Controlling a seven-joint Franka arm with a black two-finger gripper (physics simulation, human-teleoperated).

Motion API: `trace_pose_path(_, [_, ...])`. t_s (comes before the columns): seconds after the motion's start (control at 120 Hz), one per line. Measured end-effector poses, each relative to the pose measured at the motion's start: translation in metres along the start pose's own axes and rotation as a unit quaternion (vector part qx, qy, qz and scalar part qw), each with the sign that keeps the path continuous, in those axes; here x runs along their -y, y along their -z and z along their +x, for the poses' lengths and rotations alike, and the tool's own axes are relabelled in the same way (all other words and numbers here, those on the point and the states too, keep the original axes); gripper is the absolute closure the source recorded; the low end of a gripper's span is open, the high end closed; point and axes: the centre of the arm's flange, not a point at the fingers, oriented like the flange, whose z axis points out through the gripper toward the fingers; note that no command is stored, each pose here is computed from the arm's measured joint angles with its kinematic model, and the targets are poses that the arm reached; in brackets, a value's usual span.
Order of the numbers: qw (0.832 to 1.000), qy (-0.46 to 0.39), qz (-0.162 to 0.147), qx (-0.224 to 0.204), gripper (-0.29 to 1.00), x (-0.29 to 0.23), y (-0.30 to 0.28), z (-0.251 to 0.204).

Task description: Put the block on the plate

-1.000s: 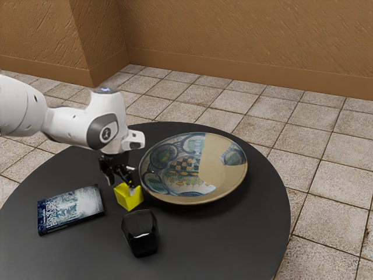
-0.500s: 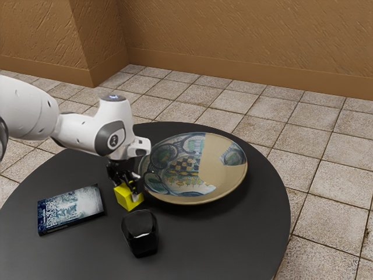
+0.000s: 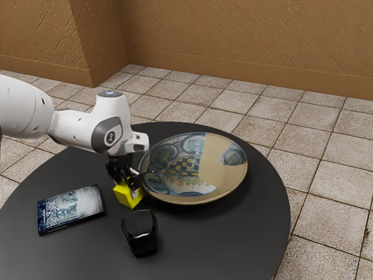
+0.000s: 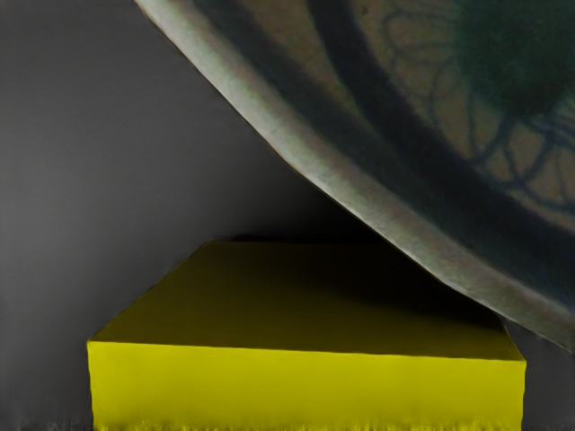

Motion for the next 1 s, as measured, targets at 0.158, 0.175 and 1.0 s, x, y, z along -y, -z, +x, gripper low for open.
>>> trace_pose_path(0.158, [1.000,0.004,0.004,-0.009,0.44,0.002,0.015,-0.002])
trace_pose_path(0.175, [1.000,0.004,0.004,-0.010,0.44,0.002,0.018,-0.003])
trace_pose_path(1.0, [0.992,-0.084,0.067,-0.059,0.46,-0.099,0.114,0.057])
